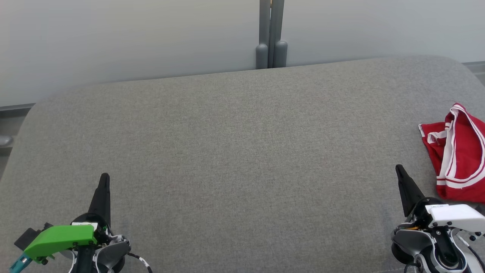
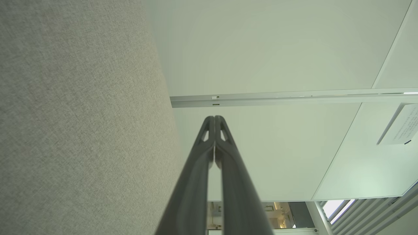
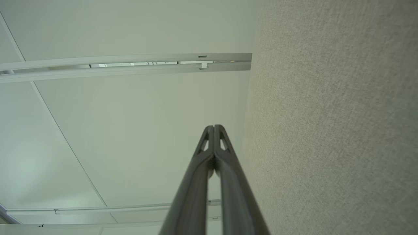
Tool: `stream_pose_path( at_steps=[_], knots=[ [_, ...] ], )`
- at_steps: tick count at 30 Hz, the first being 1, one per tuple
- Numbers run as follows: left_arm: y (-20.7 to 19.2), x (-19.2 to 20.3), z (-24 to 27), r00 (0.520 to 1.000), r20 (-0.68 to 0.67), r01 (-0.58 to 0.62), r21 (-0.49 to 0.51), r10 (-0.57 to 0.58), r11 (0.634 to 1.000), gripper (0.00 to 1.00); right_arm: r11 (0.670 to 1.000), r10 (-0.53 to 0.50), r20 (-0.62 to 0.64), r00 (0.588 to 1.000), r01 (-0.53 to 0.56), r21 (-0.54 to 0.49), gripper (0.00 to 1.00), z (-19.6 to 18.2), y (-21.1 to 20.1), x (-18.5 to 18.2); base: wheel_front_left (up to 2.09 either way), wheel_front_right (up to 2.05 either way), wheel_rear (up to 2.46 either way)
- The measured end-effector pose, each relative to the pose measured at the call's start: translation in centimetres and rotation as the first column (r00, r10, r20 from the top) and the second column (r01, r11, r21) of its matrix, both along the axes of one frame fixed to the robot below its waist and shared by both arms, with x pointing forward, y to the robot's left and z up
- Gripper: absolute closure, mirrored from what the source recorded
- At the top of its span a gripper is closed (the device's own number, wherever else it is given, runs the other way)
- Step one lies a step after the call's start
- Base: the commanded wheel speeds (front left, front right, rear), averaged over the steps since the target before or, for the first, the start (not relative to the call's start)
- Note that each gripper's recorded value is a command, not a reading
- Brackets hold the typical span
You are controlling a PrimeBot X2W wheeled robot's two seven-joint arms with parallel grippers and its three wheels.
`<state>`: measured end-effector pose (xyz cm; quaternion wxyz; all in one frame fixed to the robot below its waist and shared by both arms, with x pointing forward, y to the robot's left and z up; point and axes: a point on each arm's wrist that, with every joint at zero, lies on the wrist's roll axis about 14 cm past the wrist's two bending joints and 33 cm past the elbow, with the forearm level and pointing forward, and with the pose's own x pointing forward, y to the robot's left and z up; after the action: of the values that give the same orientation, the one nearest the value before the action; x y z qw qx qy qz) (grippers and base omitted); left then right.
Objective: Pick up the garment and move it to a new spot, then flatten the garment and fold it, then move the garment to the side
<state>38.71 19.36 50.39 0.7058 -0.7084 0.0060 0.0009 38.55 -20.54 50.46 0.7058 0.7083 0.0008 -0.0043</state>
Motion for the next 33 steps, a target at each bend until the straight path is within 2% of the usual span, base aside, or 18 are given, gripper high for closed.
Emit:
stream_pose_path(
  at_steps=[33],
  knots=[
    [-0.01,0.00,0.00,1.000,0.000,0.000,0.000,0.000,1.000,1.00,1.000,0.000,0.000,1.000,0.000,0.000,1.00,0.00,0.00,0.00,0.00,0.00,0.00]
  ],
)
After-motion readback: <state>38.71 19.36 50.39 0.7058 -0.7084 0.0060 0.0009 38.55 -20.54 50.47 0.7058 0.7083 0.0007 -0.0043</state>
